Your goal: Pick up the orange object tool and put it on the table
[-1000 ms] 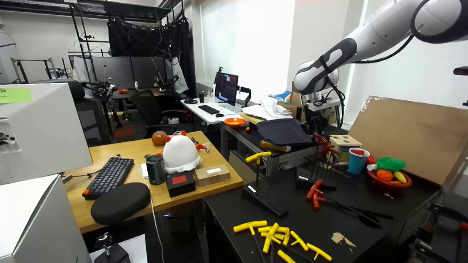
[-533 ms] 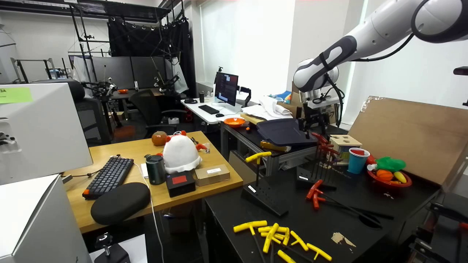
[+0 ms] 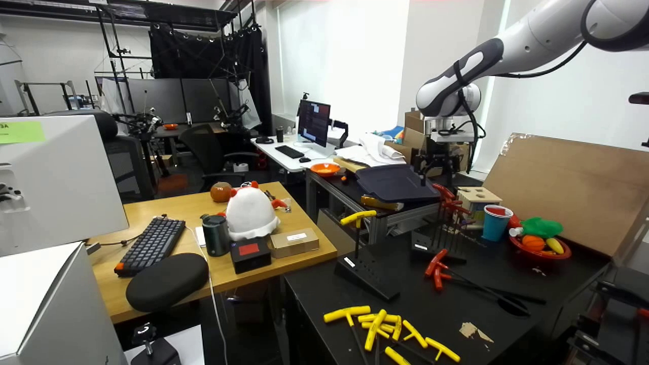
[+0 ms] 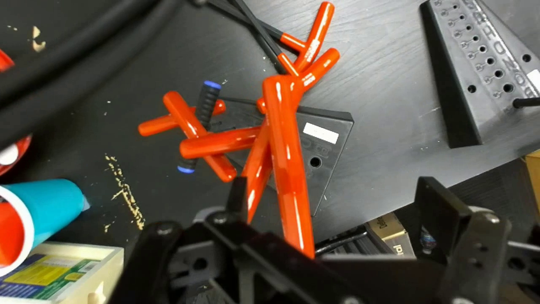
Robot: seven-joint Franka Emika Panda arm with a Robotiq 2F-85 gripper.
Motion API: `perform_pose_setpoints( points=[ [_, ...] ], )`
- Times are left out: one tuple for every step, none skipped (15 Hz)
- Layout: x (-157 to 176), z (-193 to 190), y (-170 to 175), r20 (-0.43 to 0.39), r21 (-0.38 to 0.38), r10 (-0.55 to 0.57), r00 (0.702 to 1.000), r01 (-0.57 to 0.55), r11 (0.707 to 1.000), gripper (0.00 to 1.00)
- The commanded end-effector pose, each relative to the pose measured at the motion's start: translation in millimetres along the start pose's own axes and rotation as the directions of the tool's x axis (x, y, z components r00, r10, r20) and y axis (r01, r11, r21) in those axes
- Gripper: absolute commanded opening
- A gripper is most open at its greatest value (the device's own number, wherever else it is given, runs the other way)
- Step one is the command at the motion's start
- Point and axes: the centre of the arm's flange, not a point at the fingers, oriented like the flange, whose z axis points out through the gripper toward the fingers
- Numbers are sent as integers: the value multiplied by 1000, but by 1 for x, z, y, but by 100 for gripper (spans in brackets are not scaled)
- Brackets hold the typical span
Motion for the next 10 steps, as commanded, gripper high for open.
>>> perform_pose_setpoints(
  points=[
    [-21,2,20,3,99,10,1000,-10,995,100],
    [-23,2,24,1,113,14,1000,-14,993,100],
    [-24,2,26,-7,125,20,1000,-19,992,100],
    [-25,1,27,-17,130,21,1000,-19,991,100],
    [-25,-2,27,-34,138,30,999,-25,990,100],
    [-26,-6,26,-51,139,37,998,-30,990,100],
    [-29,-12,24,-75,140,43,996,-32,990,100],
    [-30,-16,21,-94,138,41,995,-28,990,100],
    [-32,-20,18,-111,133,37,993,-22,991,100],
    [-33,-21,16,-124,126,34,992,-18,992,100]
  ],
)
